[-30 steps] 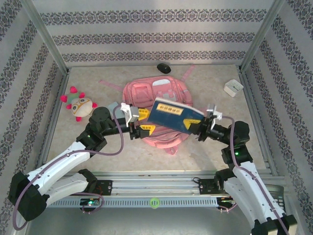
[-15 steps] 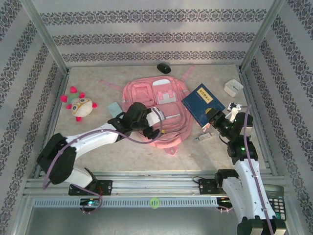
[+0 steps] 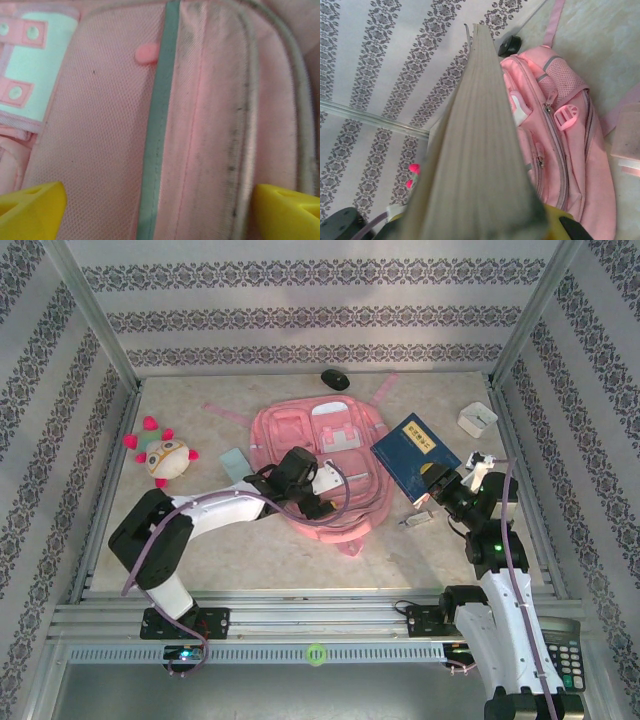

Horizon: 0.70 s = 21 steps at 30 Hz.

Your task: Pack books, pencil case, and school supplies into a backpack

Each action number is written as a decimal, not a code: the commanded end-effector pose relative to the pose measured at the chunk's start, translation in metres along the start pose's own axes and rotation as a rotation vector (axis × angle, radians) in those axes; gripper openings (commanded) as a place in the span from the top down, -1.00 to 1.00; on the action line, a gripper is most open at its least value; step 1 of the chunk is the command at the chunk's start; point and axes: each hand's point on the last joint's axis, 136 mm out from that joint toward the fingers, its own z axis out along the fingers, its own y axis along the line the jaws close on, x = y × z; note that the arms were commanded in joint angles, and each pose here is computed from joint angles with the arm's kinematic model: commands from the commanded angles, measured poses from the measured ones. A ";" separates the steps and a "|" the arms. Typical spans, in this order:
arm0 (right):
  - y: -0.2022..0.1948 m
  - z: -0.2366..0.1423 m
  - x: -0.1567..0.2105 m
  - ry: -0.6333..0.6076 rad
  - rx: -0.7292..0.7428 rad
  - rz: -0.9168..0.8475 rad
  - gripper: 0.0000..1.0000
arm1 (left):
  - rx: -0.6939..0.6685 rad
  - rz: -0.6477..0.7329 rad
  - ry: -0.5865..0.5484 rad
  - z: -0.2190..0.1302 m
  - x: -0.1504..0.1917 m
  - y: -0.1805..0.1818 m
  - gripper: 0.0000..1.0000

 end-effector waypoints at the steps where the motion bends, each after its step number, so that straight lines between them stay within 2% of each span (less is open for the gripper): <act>1: 0.020 -0.004 0.001 0.016 -0.070 0.005 1.00 | -0.090 0.037 0.030 0.007 -0.003 0.015 -0.80; 2: 0.020 -0.003 0.002 0.021 -0.069 0.013 1.00 | -0.108 0.034 0.024 0.007 -0.005 0.019 -0.64; 3: 0.018 -0.002 0.003 0.028 -0.063 0.026 1.00 | -0.122 0.026 0.012 0.004 -0.009 0.021 -0.26; 4: 0.015 -0.002 0.004 0.030 -0.046 0.052 1.00 | -0.132 0.012 -0.023 -0.003 -0.018 0.024 0.25; 5: 0.009 -0.003 0.006 0.031 -0.012 0.094 1.00 | -0.147 -0.009 -0.065 -0.011 -0.026 0.028 0.58; 6: -0.002 -0.006 0.007 0.026 0.050 0.139 1.00 | -0.168 -0.031 -0.126 -0.024 -0.039 0.032 0.87; 7: -0.010 -0.011 0.006 0.004 0.104 0.171 1.00 | -0.168 -0.038 -0.184 -0.038 -0.051 0.033 1.00; 10: -0.023 -0.026 0.005 -0.065 0.175 0.245 1.00 | -0.180 -0.055 -0.293 -0.078 -0.083 0.042 1.00; 13: -0.026 -0.036 0.010 -0.080 0.197 0.302 1.00 | -0.198 -0.077 -0.311 -0.100 -0.107 0.061 1.00; 21: -0.025 -0.040 0.030 -0.082 0.186 0.332 1.00 | -0.195 -0.146 -0.320 -0.107 -0.139 0.082 1.00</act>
